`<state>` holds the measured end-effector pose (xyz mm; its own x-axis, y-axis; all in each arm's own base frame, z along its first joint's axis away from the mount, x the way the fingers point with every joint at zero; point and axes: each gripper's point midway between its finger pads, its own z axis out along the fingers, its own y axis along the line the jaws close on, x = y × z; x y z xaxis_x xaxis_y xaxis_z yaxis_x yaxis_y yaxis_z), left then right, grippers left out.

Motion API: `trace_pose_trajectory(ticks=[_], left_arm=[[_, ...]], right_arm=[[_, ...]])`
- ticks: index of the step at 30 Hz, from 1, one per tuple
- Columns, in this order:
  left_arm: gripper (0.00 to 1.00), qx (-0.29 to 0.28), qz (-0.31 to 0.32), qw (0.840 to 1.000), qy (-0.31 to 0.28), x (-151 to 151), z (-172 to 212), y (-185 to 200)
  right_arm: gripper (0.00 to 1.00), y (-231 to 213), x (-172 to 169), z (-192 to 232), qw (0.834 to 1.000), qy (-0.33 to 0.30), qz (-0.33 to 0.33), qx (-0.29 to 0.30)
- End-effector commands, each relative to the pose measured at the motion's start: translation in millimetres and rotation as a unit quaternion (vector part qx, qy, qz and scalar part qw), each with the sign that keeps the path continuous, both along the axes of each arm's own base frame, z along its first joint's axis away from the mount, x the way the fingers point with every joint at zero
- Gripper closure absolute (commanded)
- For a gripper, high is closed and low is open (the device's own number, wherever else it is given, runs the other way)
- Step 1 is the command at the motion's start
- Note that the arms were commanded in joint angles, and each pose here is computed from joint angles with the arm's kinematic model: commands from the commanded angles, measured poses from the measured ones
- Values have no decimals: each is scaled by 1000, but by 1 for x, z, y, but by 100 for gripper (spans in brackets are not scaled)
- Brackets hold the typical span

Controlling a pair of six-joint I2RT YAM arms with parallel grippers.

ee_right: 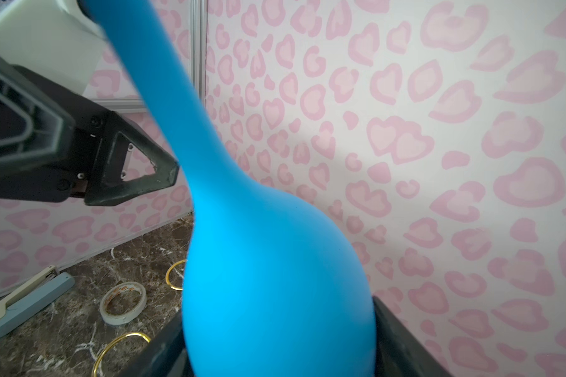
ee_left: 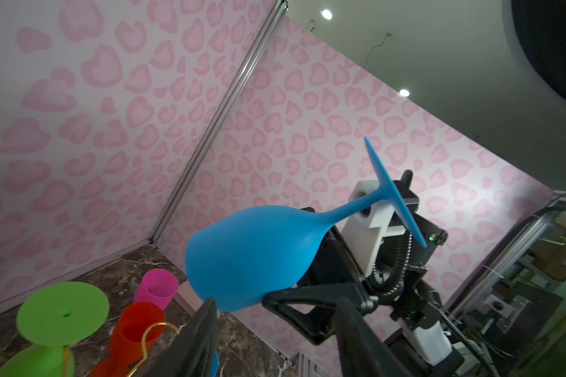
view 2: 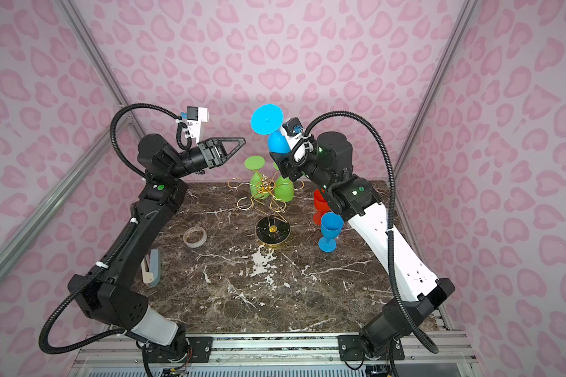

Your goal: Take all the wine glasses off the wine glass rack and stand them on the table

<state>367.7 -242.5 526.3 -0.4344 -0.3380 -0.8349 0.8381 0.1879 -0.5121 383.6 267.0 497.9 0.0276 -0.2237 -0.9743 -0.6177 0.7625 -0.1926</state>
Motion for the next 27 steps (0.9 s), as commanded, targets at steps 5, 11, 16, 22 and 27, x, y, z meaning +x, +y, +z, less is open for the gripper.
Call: trace_pose_trajectory(ticks=[5,11,16,22,27], left_arm=[[43,111,232,934,-249,10,-4,36],[51,203,236,845,-435,-11,-18,23],[51,248,220,791,-514,-17,-26,15],[51,268,208,748,-570,-21,-27,10],[54,267,189,742,-585,-22,-29,4]], right_arm=[[29,-15,-5,-55,987,151,-18,-54],[31,-14,-11,-67,979,192,-14,-62],[32,-5,-18,-80,974,213,0,-77],[32,7,-24,-92,968,232,17,-94],[33,18,-29,-101,964,244,33,-102]])
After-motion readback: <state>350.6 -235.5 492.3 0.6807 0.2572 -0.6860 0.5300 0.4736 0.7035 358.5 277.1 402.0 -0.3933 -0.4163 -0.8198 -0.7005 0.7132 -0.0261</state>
